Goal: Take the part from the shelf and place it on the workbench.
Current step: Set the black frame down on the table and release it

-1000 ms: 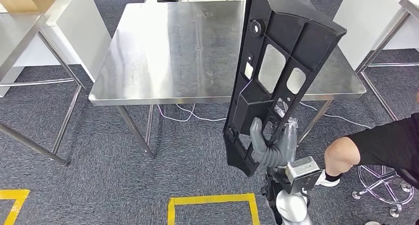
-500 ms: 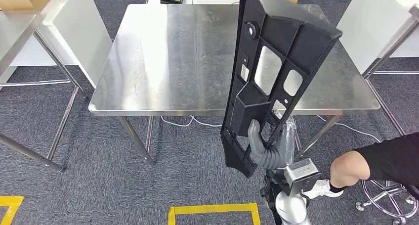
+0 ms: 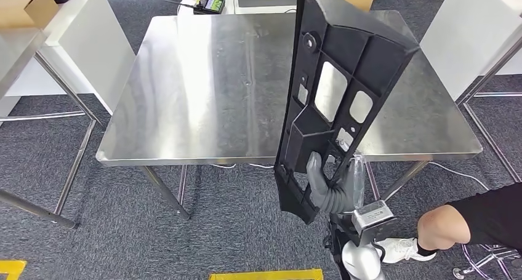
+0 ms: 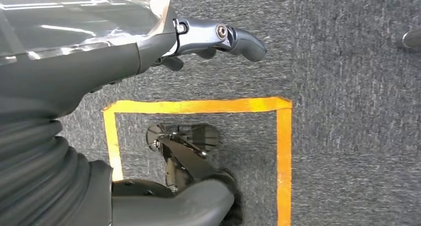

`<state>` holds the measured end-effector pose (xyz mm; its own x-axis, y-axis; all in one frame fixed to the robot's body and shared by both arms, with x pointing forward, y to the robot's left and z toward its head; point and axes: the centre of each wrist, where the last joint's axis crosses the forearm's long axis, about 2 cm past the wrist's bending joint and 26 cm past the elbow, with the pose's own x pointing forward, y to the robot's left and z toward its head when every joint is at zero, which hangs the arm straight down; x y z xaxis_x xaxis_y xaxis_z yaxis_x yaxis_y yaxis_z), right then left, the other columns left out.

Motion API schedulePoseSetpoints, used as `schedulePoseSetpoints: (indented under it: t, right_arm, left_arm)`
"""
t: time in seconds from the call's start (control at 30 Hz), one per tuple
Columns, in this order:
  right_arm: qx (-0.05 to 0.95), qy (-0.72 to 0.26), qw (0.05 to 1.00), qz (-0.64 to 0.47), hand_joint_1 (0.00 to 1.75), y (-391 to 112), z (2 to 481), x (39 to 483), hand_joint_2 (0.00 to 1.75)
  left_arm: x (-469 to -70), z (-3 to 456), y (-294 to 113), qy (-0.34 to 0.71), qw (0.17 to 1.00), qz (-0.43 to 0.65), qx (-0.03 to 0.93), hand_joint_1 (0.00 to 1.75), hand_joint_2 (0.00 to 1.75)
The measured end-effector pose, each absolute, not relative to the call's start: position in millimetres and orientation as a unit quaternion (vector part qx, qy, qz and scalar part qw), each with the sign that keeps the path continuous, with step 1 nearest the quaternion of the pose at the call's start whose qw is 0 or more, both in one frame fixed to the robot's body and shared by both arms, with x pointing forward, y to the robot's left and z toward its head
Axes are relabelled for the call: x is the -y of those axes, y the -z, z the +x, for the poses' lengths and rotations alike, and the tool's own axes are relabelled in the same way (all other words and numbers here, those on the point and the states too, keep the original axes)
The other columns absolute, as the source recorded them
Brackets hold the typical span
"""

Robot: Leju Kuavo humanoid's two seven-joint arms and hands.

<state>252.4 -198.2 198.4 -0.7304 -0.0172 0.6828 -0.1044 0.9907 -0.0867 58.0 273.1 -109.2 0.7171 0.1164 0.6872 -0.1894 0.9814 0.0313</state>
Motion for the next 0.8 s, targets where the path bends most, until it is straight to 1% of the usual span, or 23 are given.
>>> schedulePoseSetpoints:
  t: [0.5, 0.8]
  right_arm:
    - [0.933, -0.086, 0.349, 0.020, 1.75, -207.5, 260.6, 189.9, 1.75]
    - [0.931, -0.128, 0.343, -0.011, 1.75, -208.7, 264.7, 184.7, 1.75]
  left_arm:
    - [-277.7, 57.2, 109.5, -0.086, 0.923, 0.049, 0.371, 0.00, 1.75]
    - [-275.8, 61.4, 108.8, -0.074, 0.924, 0.042, 0.374, 0.00, 1.75]
